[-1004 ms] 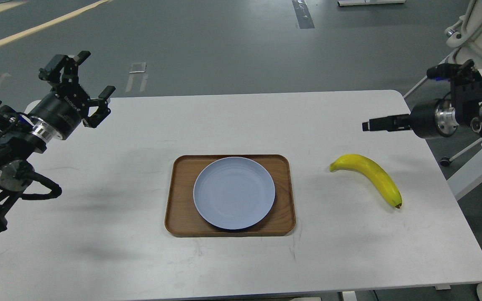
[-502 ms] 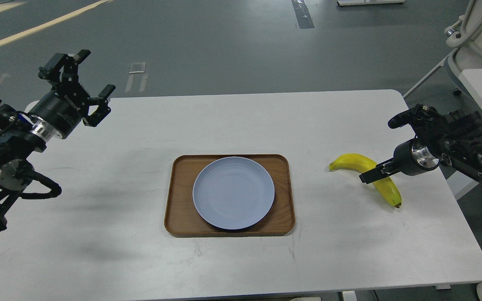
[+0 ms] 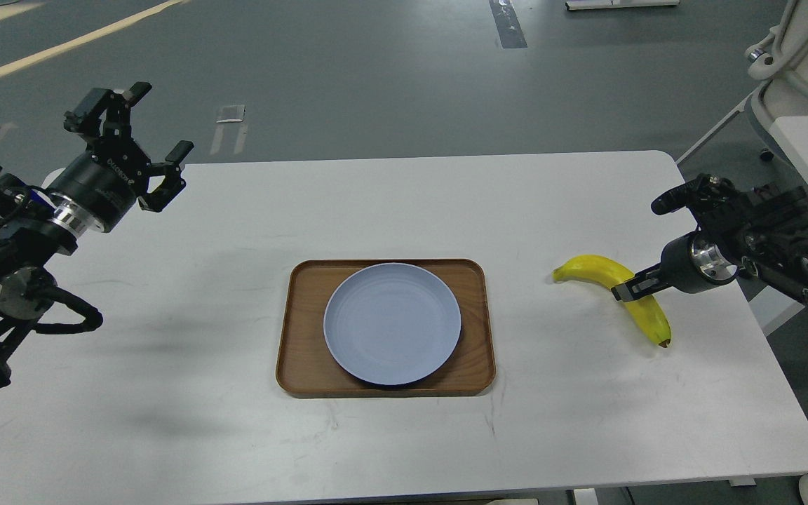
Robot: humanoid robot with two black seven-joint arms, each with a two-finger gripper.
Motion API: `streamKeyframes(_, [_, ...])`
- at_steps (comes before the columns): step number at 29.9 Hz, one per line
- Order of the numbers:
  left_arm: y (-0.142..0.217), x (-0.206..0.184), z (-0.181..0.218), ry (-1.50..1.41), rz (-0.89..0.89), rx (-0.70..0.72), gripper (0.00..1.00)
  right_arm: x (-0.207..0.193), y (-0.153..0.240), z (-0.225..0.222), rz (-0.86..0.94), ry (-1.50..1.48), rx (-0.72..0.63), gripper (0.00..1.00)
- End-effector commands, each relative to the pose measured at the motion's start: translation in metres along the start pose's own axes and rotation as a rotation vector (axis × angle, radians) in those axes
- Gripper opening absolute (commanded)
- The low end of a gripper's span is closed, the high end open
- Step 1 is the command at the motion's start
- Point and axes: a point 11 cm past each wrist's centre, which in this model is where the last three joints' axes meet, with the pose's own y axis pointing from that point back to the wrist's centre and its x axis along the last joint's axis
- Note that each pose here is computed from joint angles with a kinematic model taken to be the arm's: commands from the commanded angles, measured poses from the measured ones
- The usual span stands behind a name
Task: Place banana on plate with both arms
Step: 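Lift the banana with the right gripper and carry it over the plate, then lower the banana onto the blue plate and release it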
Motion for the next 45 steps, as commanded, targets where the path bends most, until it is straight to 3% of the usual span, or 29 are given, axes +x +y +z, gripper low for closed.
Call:
streamKeyframes(1, [0.000,0.000,0.001,-0.001,0.001,-0.002,0.98,0.025,0.022,-0.006,0.059,0.026,0.021,0.00])
streamKeyframes(6, [-0.001,0.000,0.001,0.000,0.000,-0.002,0.98,0.090,0.067,-0.053,0.176,0.140,0.104,0.00])
streamKeyframes(9, [-0.001,-0.001,0.000,0.001,-0.001,-0.002,0.98,0.108,0.069,-0.082,0.197,0.181,0.157,0.00])
streamKeyframes(12, [-0.002,0.000,0.002,0.001,-0.001,-0.007,0.98,0.130,0.050,-0.152,0.191,0.237,0.286,0.00])
streamKeyframes(20, [-0.002,0.000,0.005,-0.003,-0.001,-0.012,0.98,0.135,-0.002,-0.252,0.128,0.350,0.395,0.00])
streamKeyframes(25, [-0.003,0.000,0.006,-0.004,-0.002,-0.015,0.98,0.124,-0.026,-0.279,0.100,0.357,0.424,0.00])
streamKeyframes(35, [0.001,0.006,0.012,-0.019,0.008,-0.016,0.98,0.109,-0.042,-0.258,0.055,0.341,0.369,0.00])
streamKeyframes(36, [0.001,0.007,0.012,-0.020,0.010,-0.016,0.98,0.109,-0.042,-0.257,0.055,0.341,0.369,0.04])
streamKeyframes(38, [0.001,0.007,0.012,-0.020,0.010,-0.016,0.98,0.109,-0.042,-0.259,0.058,0.327,0.379,0.26])
streamKeyframes(39, [0.001,0.007,0.012,-0.020,0.010,-0.016,0.98,0.109,-0.042,-0.260,0.061,0.307,0.394,0.44])
streamKeyframes(42, [0.001,0.007,0.012,-0.020,0.010,-0.016,0.98,0.111,-0.040,-0.264,0.069,0.271,0.419,0.53])
streamKeyframes(44, [0.001,0.006,0.012,-0.019,0.008,-0.016,0.98,0.112,-0.040,-0.264,0.072,0.264,0.422,0.69])
streamKeyframes(45, [0.001,0.006,0.012,-0.018,0.009,-0.017,0.98,0.112,-0.040,-0.264,0.072,0.263,0.422,0.85])
